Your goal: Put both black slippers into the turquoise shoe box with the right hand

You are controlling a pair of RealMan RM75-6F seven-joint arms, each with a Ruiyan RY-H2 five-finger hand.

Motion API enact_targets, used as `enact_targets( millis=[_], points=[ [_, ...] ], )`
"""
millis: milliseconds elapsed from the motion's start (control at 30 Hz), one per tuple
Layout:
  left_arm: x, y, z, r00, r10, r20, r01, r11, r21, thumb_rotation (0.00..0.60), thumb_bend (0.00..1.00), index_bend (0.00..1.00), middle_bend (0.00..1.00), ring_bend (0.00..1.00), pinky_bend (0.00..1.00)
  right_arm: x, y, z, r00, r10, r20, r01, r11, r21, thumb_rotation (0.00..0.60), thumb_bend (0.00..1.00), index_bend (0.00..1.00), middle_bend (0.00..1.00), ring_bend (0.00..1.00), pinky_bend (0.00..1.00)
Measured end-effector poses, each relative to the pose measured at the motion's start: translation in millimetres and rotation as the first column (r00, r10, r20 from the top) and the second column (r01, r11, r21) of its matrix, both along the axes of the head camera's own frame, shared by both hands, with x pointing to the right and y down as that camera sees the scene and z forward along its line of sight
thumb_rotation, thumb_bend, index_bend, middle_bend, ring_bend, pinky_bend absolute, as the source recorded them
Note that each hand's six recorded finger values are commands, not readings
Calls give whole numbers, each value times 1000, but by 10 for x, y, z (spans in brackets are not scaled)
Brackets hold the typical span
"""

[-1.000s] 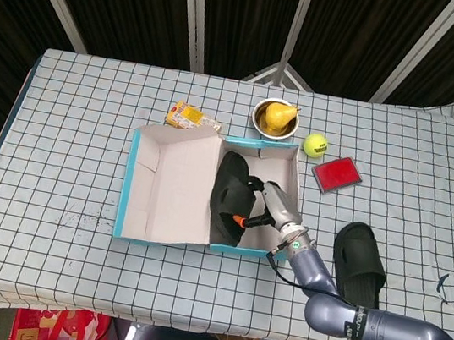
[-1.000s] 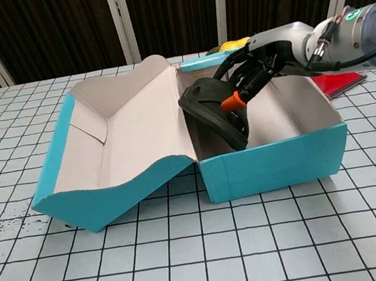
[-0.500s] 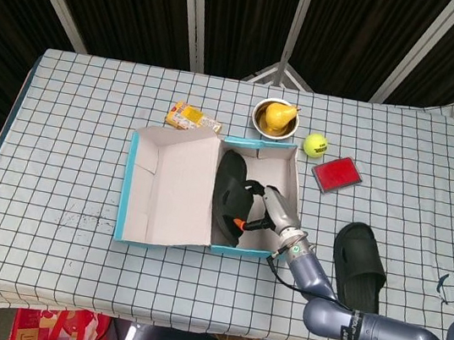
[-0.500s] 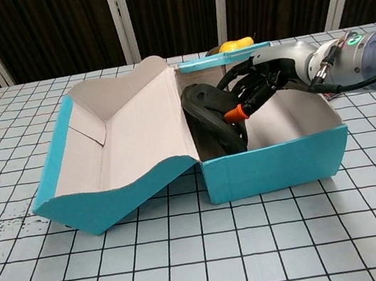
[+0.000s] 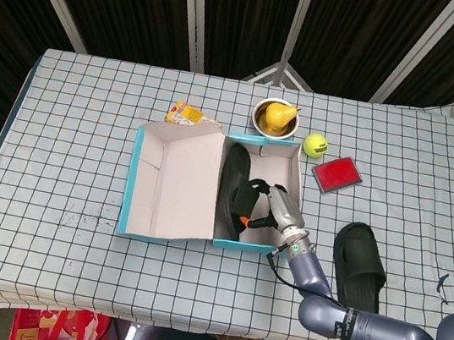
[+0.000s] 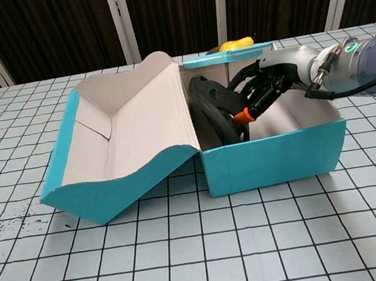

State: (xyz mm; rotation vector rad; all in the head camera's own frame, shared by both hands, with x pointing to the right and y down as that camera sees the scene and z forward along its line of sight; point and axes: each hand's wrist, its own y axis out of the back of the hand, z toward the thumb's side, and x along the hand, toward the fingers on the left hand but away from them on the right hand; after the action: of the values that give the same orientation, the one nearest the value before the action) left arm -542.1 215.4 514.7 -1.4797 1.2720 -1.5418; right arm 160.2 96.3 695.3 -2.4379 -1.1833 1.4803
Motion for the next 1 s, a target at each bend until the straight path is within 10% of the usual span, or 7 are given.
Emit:
enact_targets(
  millis=[1000],
  points=[
    [-2, 2, 2, 1000, -1, 2, 1, 1000, -1, 600, 382, 35, 0, 0, 68, 62, 68, 76, 991, -68, -115, 68, 998, -7, 600, 432, 663, 535, 207, 0]
  ],
)
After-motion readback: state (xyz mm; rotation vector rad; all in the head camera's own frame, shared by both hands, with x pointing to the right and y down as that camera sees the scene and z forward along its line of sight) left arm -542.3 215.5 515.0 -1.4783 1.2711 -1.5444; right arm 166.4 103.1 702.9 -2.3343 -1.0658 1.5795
